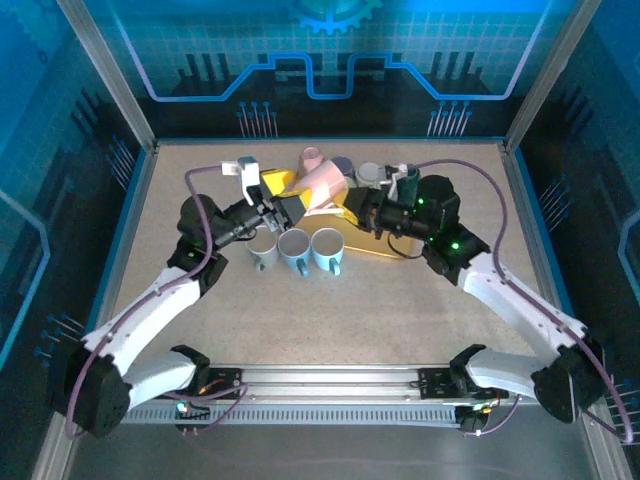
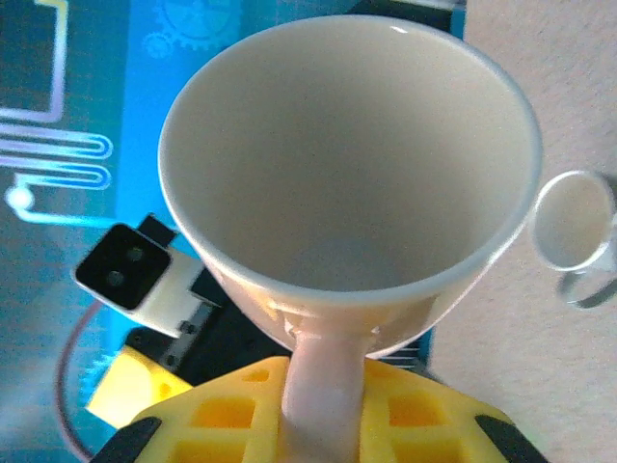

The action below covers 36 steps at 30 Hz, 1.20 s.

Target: Turn the mug right side up

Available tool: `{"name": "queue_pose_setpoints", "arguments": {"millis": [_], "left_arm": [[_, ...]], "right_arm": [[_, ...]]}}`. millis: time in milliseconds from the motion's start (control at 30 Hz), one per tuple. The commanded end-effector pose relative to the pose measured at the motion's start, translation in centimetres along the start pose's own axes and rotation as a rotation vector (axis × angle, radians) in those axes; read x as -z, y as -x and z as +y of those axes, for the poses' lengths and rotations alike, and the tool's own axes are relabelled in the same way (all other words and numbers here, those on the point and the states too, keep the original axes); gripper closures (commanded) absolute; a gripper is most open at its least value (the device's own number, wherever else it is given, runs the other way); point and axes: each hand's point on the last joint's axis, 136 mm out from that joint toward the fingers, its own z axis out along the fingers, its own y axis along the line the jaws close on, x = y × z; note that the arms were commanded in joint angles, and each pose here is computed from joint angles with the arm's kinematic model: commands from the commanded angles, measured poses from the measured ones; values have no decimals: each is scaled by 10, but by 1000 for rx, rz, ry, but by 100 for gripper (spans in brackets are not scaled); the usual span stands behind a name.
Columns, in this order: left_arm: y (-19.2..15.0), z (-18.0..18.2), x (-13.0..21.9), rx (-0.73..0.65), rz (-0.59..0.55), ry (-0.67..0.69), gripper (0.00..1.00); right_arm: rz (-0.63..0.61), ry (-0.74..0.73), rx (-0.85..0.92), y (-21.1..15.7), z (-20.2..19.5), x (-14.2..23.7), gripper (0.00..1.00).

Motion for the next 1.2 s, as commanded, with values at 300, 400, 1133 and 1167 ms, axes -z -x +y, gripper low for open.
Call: {"name": "queue_pose_setpoints", "arguments": {"millis": [300,400,1133,1167], "left_arm": [[-18,1,65,20,208,292,1],[-19,-1,80,-2,195,317,1],[-36,7,96,32,170,369,1],[-37,6,95,37,171,361,1]], "right_arm": [[-117,-492,752,-1,-32,100,94],[-120,-617,841,0,-60,115,94],[-185,-715,1077,-14,-193,65,93],[-184,-721,1083,-14,-197,64,93]]}}
